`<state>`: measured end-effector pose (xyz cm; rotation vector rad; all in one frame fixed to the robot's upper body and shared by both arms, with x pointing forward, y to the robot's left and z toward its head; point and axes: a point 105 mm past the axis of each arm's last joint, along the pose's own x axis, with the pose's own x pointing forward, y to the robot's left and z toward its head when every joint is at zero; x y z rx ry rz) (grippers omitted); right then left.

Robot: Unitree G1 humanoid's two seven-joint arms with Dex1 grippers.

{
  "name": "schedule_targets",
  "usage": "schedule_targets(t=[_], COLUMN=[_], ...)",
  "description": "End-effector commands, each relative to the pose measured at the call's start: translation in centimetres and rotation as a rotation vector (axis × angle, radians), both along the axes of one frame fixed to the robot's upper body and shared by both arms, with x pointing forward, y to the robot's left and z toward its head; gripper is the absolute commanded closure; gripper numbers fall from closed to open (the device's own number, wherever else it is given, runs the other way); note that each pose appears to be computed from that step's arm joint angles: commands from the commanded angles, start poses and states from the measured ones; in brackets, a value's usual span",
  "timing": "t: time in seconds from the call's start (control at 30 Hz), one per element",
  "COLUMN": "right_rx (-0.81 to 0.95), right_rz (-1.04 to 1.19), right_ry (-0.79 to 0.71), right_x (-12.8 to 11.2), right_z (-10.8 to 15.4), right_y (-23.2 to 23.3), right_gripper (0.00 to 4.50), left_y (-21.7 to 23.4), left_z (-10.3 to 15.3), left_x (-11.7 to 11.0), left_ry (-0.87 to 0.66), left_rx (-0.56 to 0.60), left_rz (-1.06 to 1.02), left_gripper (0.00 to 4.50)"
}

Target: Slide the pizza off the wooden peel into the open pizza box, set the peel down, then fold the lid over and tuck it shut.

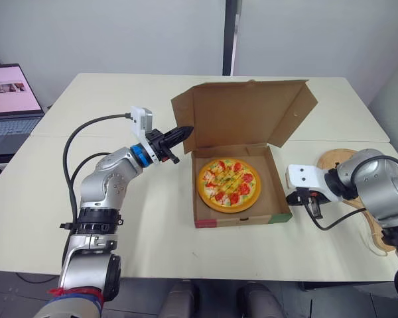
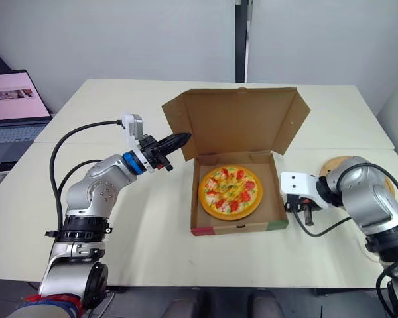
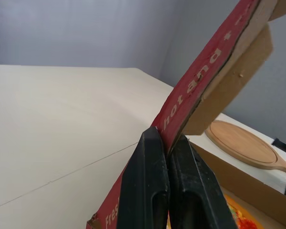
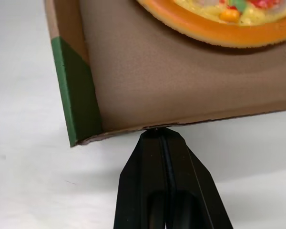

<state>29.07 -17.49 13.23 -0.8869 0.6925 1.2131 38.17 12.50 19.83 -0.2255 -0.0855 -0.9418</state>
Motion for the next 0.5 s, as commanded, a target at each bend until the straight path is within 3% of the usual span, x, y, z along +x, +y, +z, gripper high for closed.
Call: schedule_targets(t=[0.03,0.4,0.5], right_rx=[0.088,0.222,0.275], right_rz=[-0.011,-0.253,-0.362], right_ry=[-0.043,-0.157,-0.238], right_x=[-0.6,0.3,0.8], right_z=[1.5,2.3,3.0], right_y=[1.2,-0.5,-2.3], right_gripper=[4.48,4.48,3.82], left_y=[-1.7,-2.1,-1.9], left_z=[0.4,0.7,0.9], left_x=[0.1,1.0,1.3], left_ry=[-0.011,-0.023,-0.031], left_rx=[0.010,0.040,0.043], left_rz=[-0.069,-0.102,-0.097], left_gripper=[4.50,4.50,4.50])
